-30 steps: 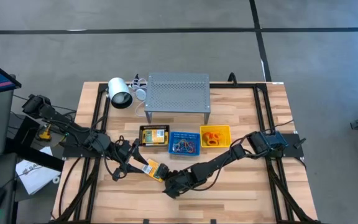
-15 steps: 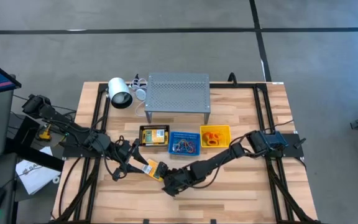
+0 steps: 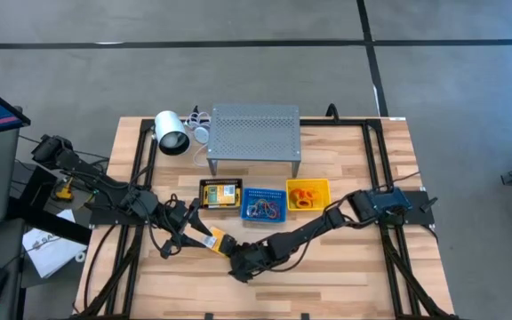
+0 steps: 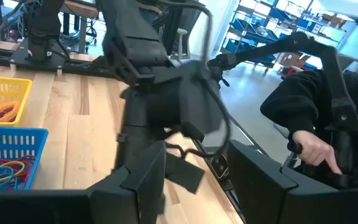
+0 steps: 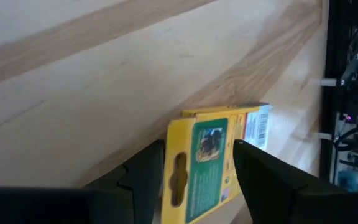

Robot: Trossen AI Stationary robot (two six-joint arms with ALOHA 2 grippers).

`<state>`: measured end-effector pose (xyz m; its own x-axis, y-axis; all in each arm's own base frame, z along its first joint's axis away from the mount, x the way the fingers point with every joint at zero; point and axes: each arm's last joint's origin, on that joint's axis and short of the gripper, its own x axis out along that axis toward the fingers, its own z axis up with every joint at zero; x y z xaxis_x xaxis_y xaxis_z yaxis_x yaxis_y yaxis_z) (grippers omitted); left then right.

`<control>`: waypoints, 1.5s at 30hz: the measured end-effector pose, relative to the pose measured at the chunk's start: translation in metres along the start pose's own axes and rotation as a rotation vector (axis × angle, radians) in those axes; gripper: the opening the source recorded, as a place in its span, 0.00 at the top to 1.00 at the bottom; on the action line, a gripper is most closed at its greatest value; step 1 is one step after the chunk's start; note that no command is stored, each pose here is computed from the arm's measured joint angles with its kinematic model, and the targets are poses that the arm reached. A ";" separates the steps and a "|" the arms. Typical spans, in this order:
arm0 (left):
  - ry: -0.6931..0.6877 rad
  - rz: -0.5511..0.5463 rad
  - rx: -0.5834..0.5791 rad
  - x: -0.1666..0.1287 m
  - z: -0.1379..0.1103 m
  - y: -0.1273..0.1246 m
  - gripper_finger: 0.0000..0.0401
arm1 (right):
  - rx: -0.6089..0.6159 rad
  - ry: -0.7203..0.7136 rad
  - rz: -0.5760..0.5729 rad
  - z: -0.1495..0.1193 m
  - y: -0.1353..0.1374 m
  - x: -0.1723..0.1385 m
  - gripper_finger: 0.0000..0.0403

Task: Pick & Place Office Desk Supplies
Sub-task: Put the box of crayons into the black bin

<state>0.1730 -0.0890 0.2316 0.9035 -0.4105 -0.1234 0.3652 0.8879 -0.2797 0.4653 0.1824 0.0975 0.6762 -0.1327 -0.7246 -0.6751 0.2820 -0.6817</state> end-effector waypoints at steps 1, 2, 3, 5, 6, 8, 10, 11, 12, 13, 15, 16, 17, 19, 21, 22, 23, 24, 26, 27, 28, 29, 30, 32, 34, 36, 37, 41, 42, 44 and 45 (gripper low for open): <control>0.000 0.000 0.000 0.000 0.000 0.000 0.58 | -0.010 0.018 0.003 0.004 0.002 0.004 0.53; 0.000 0.000 -0.001 0.000 0.000 0.000 0.58 | -0.020 0.047 -0.001 0.007 0.003 0.009 0.53; 0.001 0.000 -0.002 0.000 0.000 0.000 0.58 | -0.027 0.073 -0.011 0.009 0.003 0.011 0.53; 0.001 0.000 -0.002 0.000 0.000 0.000 0.58 | -0.027 0.102 -0.020 0.013 0.001 0.015 0.53; 0.001 -0.002 -0.003 0.000 0.000 0.000 0.58 | -0.010 0.102 -0.018 0.014 -0.001 0.014 0.53; 0.002 -0.003 -0.002 0.000 0.000 0.000 0.58 | 0.040 0.078 -0.010 0.012 -0.009 0.013 0.53; 0.002 -0.003 -0.003 0.000 0.000 0.000 0.58 | 0.084 0.052 -0.005 0.010 -0.016 0.009 0.53; 0.002 -0.003 -0.003 0.000 0.000 0.000 0.58 | 0.100 0.045 -0.005 0.010 -0.018 0.007 0.53; 0.002 -0.003 -0.003 0.000 0.000 0.000 0.58 | 0.107 0.043 -0.005 0.009 -0.020 0.006 0.54; 0.002 -0.003 -0.003 0.000 0.000 0.000 0.58 | 0.110 0.041 -0.003 0.009 -0.020 0.006 0.56; 0.002 -0.003 -0.003 0.000 0.000 0.000 0.58 | 0.115 0.041 0.001 0.009 -0.020 0.006 0.60; 0.002 -0.003 -0.003 0.000 0.000 0.000 0.58 | 0.116 0.039 0.004 0.009 -0.020 0.006 0.62; 0.002 -0.004 -0.003 0.000 0.000 0.000 0.58 | 0.117 0.038 0.010 0.009 -0.019 0.006 0.65; 0.002 -0.004 -0.003 0.000 0.000 0.000 0.58 | 0.122 0.037 0.016 0.008 -0.019 0.006 0.71; 0.002 -0.004 -0.003 0.000 0.000 0.000 0.58 | 0.127 0.037 0.019 0.008 -0.018 0.006 0.77; 0.002 -0.004 -0.003 0.000 0.000 0.000 0.58 | 0.128 0.037 0.019 0.008 -0.018 0.006 0.80; 0.002 -0.004 -0.003 0.000 0.000 0.000 0.58 | 0.127 0.038 0.019 0.008 -0.018 0.006 0.82; 0.002 -0.004 -0.003 0.000 0.000 0.000 0.58 | 0.127 0.039 0.018 0.008 -0.018 0.006 0.84; 0.002 -0.004 -0.003 0.000 0.000 0.000 0.58 | 0.125 0.040 0.018 0.009 -0.017 0.006 0.86; 0.002 -0.004 -0.003 0.000 0.000 0.000 0.58 | 0.122 0.038 0.018 0.011 -0.016 0.005 0.87; 0.002 -0.004 -0.003 0.000 0.000 0.000 0.58 | 0.121 0.043 0.014 0.011 -0.016 0.005 0.87; 0.002 -0.004 -0.003 0.000 0.000 0.000 0.58 | 0.121 0.044 0.013 0.011 -0.016 0.005 0.88; 0.002 -0.004 -0.003 0.000 0.000 0.000 0.58 | 0.128 0.044 0.013 0.011 -0.016 0.005 0.88; 0.002 -0.004 -0.003 0.000 0.000 0.000 0.58 | 0.143 0.050 0.007 0.011 -0.016 0.005 0.88; 0.002 -0.004 -0.003 0.000 0.000 0.000 0.58 | 0.147 0.065 -0.004 0.010 -0.016 0.006 0.88; 0.002 -0.004 -0.003 0.000 0.000 0.000 0.58 | 0.146 0.075 -0.012 0.010 -0.016 0.005 0.88; 0.003 -0.005 -0.003 0.000 0.000 0.000 0.58 | 0.145 0.078 -0.013 0.011 -0.015 0.005 0.88; 0.003 -0.005 -0.003 0.000 0.000 0.000 0.58 | 0.142 0.089 -0.022 0.012 -0.014 0.004 0.88; 0.002 -0.005 -0.003 0.000 0.000 0.000 0.58 | 0.142 0.093 -0.024 0.012 -0.014 0.004 0.88; 0.003 -0.005 -0.004 0.000 0.000 0.000 0.58 | 0.141 0.101 -0.032 0.012 -0.014 0.004 0.88; 0.003 -0.005 -0.004 0.000 0.000 0.000 0.58 | 0.141 0.102 -0.032 0.012 -0.014 0.004 0.88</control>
<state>0.1729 -0.0891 0.2314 0.9011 -0.4153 -0.1244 0.3688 0.8851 -0.2838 0.4810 0.1895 0.1054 0.6587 -0.2371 -0.7141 -0.6009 0.4053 -0.6889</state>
